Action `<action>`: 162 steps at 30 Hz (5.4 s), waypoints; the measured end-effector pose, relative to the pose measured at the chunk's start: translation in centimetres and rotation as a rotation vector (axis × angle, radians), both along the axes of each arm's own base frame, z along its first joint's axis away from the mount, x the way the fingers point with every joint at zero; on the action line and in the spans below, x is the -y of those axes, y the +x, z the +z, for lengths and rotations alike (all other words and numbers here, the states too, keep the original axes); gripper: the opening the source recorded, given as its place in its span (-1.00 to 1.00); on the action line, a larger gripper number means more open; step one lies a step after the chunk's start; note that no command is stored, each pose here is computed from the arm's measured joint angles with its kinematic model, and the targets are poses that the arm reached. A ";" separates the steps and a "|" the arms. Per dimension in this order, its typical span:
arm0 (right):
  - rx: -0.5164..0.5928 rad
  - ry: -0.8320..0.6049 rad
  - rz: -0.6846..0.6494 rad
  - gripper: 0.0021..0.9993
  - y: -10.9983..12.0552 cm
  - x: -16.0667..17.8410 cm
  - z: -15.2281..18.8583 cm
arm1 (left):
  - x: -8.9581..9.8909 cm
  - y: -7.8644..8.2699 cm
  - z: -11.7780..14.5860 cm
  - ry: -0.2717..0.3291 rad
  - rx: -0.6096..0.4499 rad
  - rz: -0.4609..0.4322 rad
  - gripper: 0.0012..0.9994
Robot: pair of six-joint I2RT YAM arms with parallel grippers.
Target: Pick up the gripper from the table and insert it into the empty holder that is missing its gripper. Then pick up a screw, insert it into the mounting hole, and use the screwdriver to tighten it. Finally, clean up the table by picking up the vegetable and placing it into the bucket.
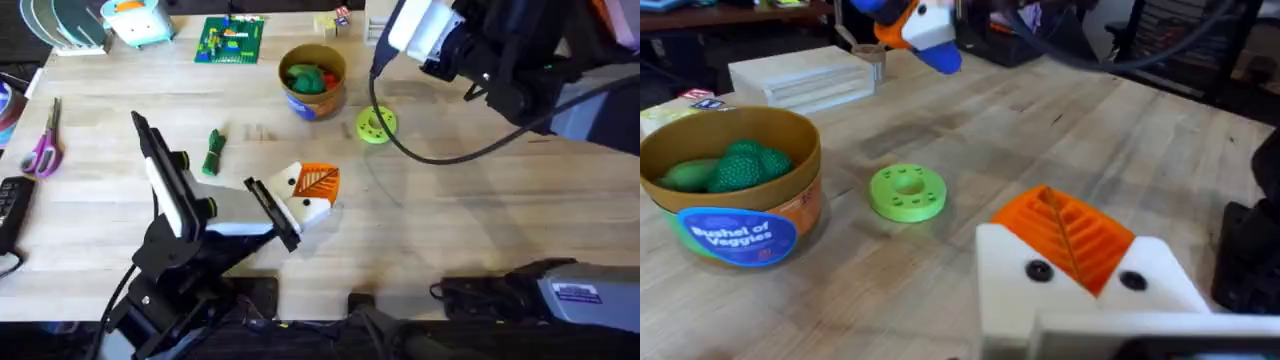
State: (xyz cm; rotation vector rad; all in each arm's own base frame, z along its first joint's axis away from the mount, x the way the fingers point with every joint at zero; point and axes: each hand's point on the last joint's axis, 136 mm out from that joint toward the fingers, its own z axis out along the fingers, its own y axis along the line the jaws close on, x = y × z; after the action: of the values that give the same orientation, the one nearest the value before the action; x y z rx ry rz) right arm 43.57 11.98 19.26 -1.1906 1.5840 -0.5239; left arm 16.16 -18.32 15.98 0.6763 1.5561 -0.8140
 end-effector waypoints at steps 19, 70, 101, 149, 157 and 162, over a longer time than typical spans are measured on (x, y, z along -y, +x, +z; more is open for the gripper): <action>-0.452 -0.466 0.113 -0.87 -4.6 2.9 -14.5 | 0.0 0.0 0.0 0.000 0.000 0.000 -0.98; -0.299 0.712 -0.448 0.98 -7.3 1.9 2.0 | -7.2 1.6 6.5 0.161 -0.113 0.394 0.98; -0.337 0.694 -0.426 0.98 -8.0 0.7 1.3 | -21.8 10.0 -0.1 0.656 -1.052 1.104 0.98; -0.337 0.694 -0.426 0.98 -8.0 0.7 1.3 | -16.3 20.1 0.0 0.605 -1.058 0.720 -0.96; -0.337 0.693 -0.426 0.98 -8.0 0.7 1.3 | -6.0 24.3 3.3 0.525 -0.757 0.512 -0.97; -0.337 0.693 -0.426 0.98 -8.0 0.7 1.3 | -3.8 25.8 4.6 0.490 -0.655 0.473 -0.97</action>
State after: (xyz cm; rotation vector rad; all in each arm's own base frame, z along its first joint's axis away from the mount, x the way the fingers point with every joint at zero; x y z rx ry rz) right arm 35.53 11.24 20.59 -0.4242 2.0896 -0.0054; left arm 41.94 -14.50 20.62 0.3540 2.4375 -0.2904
